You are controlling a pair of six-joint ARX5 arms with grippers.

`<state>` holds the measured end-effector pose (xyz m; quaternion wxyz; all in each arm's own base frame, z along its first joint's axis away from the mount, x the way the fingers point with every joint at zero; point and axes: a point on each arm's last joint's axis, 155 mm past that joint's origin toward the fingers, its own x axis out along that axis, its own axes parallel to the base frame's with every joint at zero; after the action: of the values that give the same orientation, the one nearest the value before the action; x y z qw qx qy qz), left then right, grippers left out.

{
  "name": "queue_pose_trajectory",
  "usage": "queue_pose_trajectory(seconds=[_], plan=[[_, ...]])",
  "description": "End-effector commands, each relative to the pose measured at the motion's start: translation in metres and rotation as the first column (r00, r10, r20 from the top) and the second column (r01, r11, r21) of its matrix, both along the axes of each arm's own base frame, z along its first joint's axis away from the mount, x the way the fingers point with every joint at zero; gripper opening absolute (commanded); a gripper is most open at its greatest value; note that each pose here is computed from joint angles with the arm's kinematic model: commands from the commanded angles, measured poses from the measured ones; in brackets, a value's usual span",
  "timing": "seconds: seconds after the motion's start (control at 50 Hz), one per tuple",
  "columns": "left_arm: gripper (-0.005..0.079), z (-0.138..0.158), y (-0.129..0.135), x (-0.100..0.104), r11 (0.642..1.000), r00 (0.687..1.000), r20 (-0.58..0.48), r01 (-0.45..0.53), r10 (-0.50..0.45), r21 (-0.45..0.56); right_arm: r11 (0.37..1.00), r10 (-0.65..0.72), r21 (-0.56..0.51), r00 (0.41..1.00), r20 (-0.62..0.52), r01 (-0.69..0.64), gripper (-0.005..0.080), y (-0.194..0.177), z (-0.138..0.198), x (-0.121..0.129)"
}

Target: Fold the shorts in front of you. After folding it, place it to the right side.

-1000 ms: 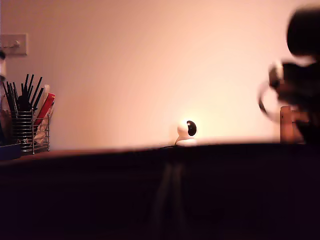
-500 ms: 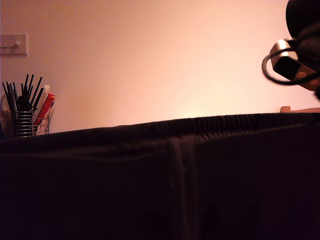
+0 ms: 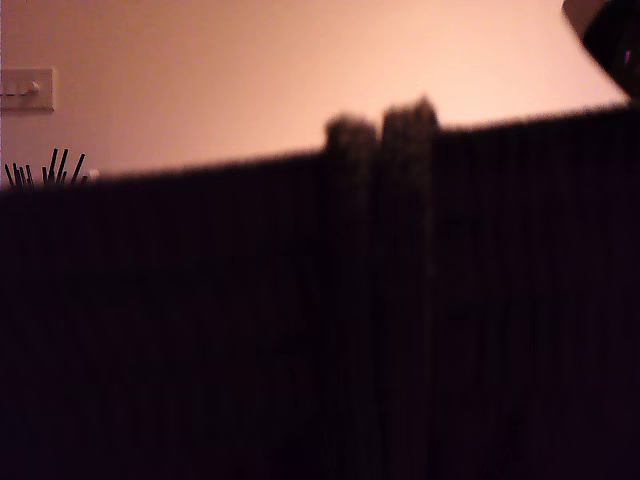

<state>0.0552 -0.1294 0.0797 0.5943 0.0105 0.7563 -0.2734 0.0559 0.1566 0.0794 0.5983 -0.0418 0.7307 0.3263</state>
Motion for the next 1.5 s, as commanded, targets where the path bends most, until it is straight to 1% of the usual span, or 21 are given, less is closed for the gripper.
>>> queue_pose_trajectory(seconds=[0.0,0.12,0.22,0.36,0.46,0.54,0.66,0.78,0.82,0.88,0.94,1.0,1.22,1.36,1.48], plan=[[-0.0023,0.008,-0.002,0.016,1.0,0.998,0.069,-0.007,0.007,-0.002,0.999,-0.031,-0.024,0.999,0.025,0.032,-0.0013,-0.003,-0.005,0.008],[-0.0023,0.023,-0.002,0.044,1.0,0.98,0.197,-0.01,0.006,0.018,0.998,-0.067,-0.013,0.993,0.1,0.068,-0.0013,-0.001,0.001,0.03],[-0.0023,0.038,-0.002,0.068,0.999,0.951,0.309,-0.022,0.011,0.033,0.994,-0.106,-0.019,0.976,0.188,0.112,-0.0013,-0.002,0.011,0.054],[-0.0023,0.054,0.0,0.093,0.998,0.906,0.424,-0.031,0.008,0.049,0.984,-0.157,-0.025,0.93,0.333,0.175,-0.0013,-0.008,0.031,0.092],[-0.0023,0.059,0.004,0.111,0.996,0.867,0.499,-0.037,-0.006,0.076,0.979,-0.19,0.005,0.889,0.416,0.206,-0.0013,-0.007,0.045,0.116],[-0.0023,0.062,0.007,0.127,0.995,0.83,0.558,-0.047,-0.011,0.091,0.973,-0.211,0.018,0.855,0.473,0.23,-0.0013,-0.009,0.053,0.133],[-0.0023,0.07,0.011,0.15,0.992,0.77,0.638,-0.073,-0.01,0.103,0.966,-0.231,0.022,0.825,0.516,0.257,-0.0013,-0.011,0.056,0.151],[-0.0023,0.08,0.024,0.168,0.981,0.714,0.7,-0.128,-0.009,0.143,0.962,-0.24,0.029,0.791,0.563,0.272,-0.0013,-0.013,0.057,0.17],[-0.0023,0.085,0.028,0.176,0.978,0.687,0.725,-0.118,-0.045,0.172,0.958,-0.253,0.039,0.776,0.579,0.283,-0.0013,-0.013,0.059,0.178],[-0.0023,0.091,0.033,0.185,0.974,0.656,0.753,-0.132,-0.052,0.183,0.953,-0.274,0.06,0.757,0.594,0.298,-0.0013,-0.013,0.061,0.188],[-0.0023,0.096,0.036,0.193,0.971,0.63,0.776,-0.158,-0.041,0.179,0.947,-0.29,0.07,0.744,0.602,0.313,-0.0013,-0.014,0.063,0.196],[-0.0023,0.101,0.038,0.2,0.971,0.605,0.795,-0.163,-0.043,0.177,0.943,-0.301,0.075,0.734,0.609,0.325,-0.0013,-0.016,0.063,0.205],[-0.0023,0.115,0.04,0.22,0.971,0.535,0.845,-0.192,-0.017,0.141,0.94,-0.31,0.097,0.697,0.646,0.328,-0.0013,-0.014,0.076,0.235],[-0.0023,0.129,0.041,0.231,0.973,0.485,0.874,-0.192,-0.023,0.132,0.941,-0.305,0.103,0.677,0.67,0.322,-0.0013,-0.012,0.089,0.253],[-0.0023,0.147,0.04,0.242,0.974,0.428,0.904,-0.202,-0.008,0.104,0.945,-0.292,0.103,0.663,0.689,0.31,-0.0013,-0.009,0.096,0.267]])
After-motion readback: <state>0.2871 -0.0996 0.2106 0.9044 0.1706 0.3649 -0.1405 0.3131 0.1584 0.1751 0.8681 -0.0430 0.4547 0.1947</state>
